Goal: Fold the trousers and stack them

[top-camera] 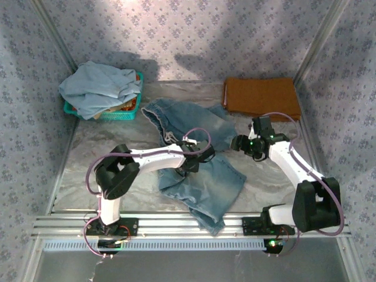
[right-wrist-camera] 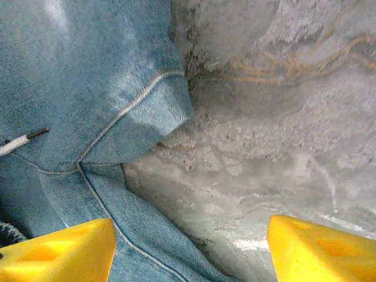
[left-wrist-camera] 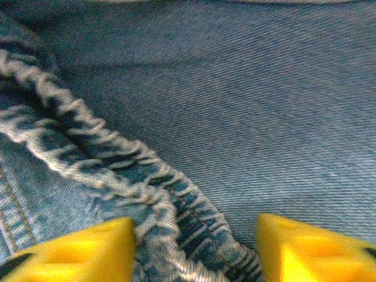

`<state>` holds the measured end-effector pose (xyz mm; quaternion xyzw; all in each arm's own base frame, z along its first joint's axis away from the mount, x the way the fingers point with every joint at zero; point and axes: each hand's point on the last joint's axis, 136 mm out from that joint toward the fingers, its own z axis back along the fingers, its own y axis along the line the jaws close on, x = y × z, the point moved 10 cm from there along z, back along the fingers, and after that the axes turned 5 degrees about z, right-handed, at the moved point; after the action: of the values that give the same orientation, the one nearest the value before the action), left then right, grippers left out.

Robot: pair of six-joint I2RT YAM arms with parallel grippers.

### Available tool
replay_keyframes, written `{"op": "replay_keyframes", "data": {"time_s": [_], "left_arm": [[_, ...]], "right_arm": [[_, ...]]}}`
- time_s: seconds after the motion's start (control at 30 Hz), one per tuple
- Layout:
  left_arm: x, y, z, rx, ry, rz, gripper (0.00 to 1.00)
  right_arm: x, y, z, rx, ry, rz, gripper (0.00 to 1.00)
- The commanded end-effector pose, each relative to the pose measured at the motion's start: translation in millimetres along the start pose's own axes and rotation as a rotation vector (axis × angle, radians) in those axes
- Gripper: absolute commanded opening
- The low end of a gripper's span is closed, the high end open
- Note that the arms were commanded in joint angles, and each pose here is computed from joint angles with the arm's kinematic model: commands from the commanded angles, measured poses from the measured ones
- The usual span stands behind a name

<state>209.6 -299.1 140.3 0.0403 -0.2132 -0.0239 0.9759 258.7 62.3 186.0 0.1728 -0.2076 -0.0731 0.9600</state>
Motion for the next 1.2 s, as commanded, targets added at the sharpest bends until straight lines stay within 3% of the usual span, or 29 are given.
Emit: {"op": "replay_keyframes", "data": {"time_s": [0.0,0.07,0.1,0.27,0.47,0.5,0.57,0.6,0.63,0.8,1.0,1.07,1.17], "left_arm": [[-4.0,12.4,7.4,0.06,-0.019,-0.021,0.28],[-3.4,21.2,16.5,0.071,-0.047,-0.011,0.05],[-2.2,25.9,22.6,0.076,-0.062,-0.008,0.0],[-0.8,81.6,72.5,0.135,-0.211,0.115,0.0],[-44.5,187.5,101.8,0.15,-0.281,0.456,0.0],[-54.2,205.1,103.8,0.133,-0.288,0.526,0.17],[-70.3,236.4,109.7,0.102,-0.322,0.63,0.37],[-77.3,251.6,113.4,0.082,-0.344,0.681,0.65],[-82.2,263.2,116.7,0.069,-0.362,0.719,0.78],[-81.9,285.6,136.0,-0.024,-0.41,0.772,0.83],[-37.1,223.7,101.9,-0.106,-0.222,0.578,0.78],[-28.5,206.9,83.8,-0.076,-0.18,0.532,0.83],[-22.6,197.6,55.0,0.024,-0.147,0.495,0.99]], "right_arm": [[-19.1,5.1,-3.6,0.039,0.036,-0.01,0.71],[-34.1,3.3,-10.1,0.023,0.059,-0.004,0.72],[-39.6,2.1,-13.1,0.02,0.066,-0.007,0.73],[-58.4,2.4,-31.8,0.018,0.109,-0.005,0.73],[-55.0,15.8,-30.0,0.022,0.099,0.043,0.73],[-54.4,17.3,-28.8,0.025,0.1,0.048,0.73],[-53.1,19.2,-25.8,0.026,0.098,0.058,0.73],[-53.1,19.0,-23.7,0.022,0.097,0.061,0.74],[-52.9,18.5,-21.4,0.016,0.092,0.066,0.74],[-61.5,6.3,-7.8,-0.033,0.087,0.046,0.79],[-80.2,-15.6,-2.6,-0.091,0.104,-0.043,0.82],[-90.0,-22.7,-3.0,-0.101,0.14,-0.074,0.81],[-100.8,-26.3,-10.3,-0.067,0.187,-0.104,0.8]]}}
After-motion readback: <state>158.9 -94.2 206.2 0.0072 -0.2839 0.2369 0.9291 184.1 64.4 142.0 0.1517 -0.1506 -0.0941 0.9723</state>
